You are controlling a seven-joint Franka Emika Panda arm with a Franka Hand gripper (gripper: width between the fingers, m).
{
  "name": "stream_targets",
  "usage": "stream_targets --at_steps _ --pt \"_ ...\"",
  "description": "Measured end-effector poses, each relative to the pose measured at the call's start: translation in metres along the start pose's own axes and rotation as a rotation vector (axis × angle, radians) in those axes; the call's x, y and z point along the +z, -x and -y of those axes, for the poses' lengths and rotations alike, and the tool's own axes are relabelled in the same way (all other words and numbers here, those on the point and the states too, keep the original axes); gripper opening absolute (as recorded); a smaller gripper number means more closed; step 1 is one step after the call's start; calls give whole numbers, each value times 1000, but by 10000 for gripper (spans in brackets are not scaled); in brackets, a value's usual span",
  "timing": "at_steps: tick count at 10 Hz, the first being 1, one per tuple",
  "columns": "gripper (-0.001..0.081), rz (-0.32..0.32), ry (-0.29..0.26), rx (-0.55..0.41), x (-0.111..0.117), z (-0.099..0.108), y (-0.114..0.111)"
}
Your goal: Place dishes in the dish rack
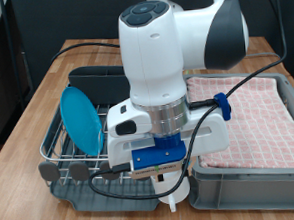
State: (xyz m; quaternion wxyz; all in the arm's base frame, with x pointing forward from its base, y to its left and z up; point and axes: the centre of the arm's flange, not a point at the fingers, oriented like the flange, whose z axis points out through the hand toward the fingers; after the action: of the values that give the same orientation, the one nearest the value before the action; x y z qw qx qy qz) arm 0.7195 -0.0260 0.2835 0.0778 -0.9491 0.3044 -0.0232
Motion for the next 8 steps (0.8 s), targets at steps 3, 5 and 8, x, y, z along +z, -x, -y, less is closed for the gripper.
stream_targets --at_steps 3,5,8 --pt "723 52 31 -21 -23 10 -1" --pt "786 15 63 -8 -38 13 -3" --pt "798 -41 98 7 -74 22 3"
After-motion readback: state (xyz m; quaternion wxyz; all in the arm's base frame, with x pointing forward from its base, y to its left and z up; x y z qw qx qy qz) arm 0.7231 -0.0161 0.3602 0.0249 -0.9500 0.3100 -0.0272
